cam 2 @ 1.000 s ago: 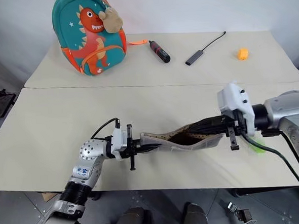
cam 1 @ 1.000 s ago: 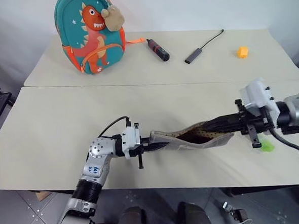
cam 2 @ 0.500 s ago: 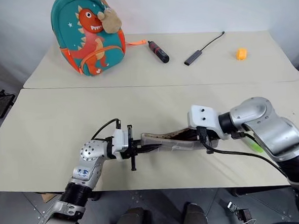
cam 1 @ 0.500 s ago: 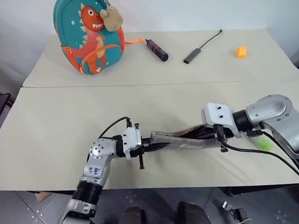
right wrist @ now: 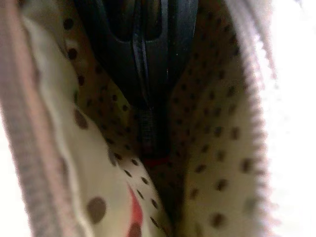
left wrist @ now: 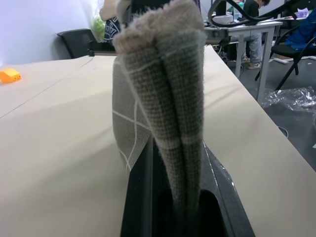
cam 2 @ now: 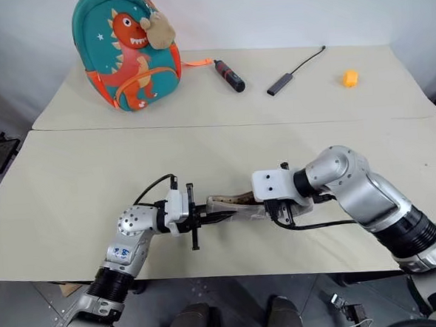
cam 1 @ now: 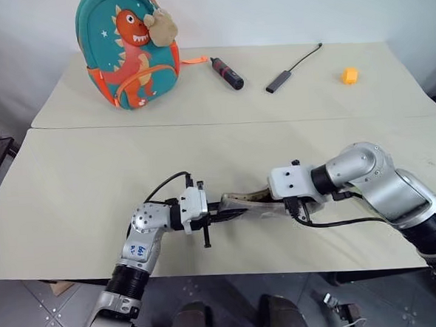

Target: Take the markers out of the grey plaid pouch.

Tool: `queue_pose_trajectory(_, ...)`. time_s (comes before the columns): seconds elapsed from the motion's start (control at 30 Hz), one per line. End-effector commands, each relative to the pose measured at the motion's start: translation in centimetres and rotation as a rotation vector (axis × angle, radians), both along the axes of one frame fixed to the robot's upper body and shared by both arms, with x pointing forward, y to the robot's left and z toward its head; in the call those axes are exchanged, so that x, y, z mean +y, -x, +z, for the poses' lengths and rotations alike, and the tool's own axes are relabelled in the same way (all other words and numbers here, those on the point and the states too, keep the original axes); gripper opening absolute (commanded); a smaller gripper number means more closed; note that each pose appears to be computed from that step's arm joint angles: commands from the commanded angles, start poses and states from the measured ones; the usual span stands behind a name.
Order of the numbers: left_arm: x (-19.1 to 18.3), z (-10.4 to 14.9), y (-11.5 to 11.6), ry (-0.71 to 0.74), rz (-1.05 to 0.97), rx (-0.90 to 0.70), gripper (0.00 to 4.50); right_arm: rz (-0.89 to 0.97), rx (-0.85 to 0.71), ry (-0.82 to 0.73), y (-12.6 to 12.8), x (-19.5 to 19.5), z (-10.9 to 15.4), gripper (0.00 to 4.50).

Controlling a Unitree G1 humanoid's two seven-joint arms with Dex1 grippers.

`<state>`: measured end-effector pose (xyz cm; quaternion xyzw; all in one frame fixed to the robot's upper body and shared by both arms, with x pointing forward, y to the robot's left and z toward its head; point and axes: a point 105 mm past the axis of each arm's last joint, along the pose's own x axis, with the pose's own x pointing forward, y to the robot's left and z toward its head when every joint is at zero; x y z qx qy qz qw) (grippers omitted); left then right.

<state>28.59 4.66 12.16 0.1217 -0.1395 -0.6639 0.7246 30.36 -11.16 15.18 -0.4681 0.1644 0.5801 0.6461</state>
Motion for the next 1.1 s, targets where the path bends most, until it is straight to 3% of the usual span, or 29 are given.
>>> queue_pose_trajectory(0.03, -0.1, -0.3, 0.2, -0.008, -0.006, 0.008, 0.0, 0.003, 0.026, 0.024, 0.1, 0.1, -0.1, 0.22)
queue_pose_trajectory(0.2, 0.1, -0.3, 0.1, -0.01, 0.0, 0.01, 0.0, 0.037, 0.001, 0.007, 0.1, 0.7, 0.3, 1.6)
queue_pose_trajectory(0.73, -0.2, -0.1, 0.1, -0.002, -0.003, 0.016, 0.0, 0.059, -0.044, 0.277, -1.3, 0.3, -3.3, 1.6)
queue_pose_trajectory(0.9, -0.1, 0.0, 0.0, -0.002, 0.003, 0.017, 0.0, 0.071, -0.035, 0.234, -1.0, 0.7, -2.7, 0.54)
queue_pose_trajectory(1.1, 0.1, -0.1, 0.0, -0.004, 0.012, 0.021, 0.0, 0.148, -0.101, 0.069, -0.5, 1.6, 0.2, 0.54)
